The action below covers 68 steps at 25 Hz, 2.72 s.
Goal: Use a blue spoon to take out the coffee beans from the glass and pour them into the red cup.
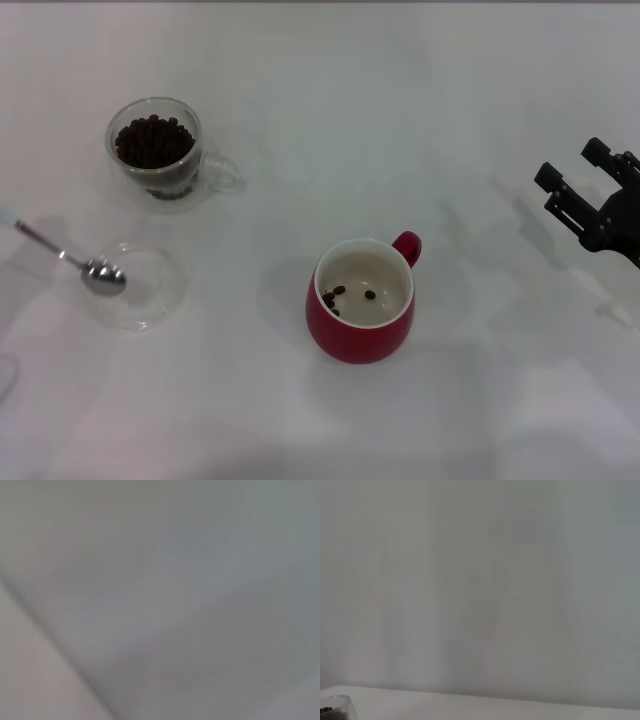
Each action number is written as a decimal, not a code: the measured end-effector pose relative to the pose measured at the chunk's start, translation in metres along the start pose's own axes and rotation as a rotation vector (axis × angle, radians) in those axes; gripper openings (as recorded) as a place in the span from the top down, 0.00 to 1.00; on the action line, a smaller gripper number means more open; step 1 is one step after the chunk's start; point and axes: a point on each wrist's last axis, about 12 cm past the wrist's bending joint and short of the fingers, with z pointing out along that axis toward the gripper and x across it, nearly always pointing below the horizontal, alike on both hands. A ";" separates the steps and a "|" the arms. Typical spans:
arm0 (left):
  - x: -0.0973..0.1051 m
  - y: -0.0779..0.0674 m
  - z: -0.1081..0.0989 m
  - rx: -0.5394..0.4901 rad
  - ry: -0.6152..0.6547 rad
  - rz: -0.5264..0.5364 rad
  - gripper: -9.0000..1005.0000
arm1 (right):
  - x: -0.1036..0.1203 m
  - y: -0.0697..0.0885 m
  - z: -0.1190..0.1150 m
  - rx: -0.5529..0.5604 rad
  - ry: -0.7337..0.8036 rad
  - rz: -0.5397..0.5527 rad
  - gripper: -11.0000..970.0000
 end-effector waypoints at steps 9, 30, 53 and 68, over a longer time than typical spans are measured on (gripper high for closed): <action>-0.003 0.013 -0.012 -0.121 -0.003 0.010 0.86 | -0.002 0.001 0.003 -0.009 -0.009 -0.002 0.24; 0.007 0.016 0.049 -0.132 0.197 0.118 0.86 | -0.002 0.002 0.002 -0.014 -0.014 -0.001 0.24; 0.003 0.017 0.051 -0.132 0.118 0.437 0.37 | -0.002 0.002 0.001 -0.014 -0.017 0.000 0.24; 0.001 0.023 0.016 -0.356 -0.153 0.961 0.12 | -0.004 -0.004 0.002 0.038 -0.034 -0.019 0.24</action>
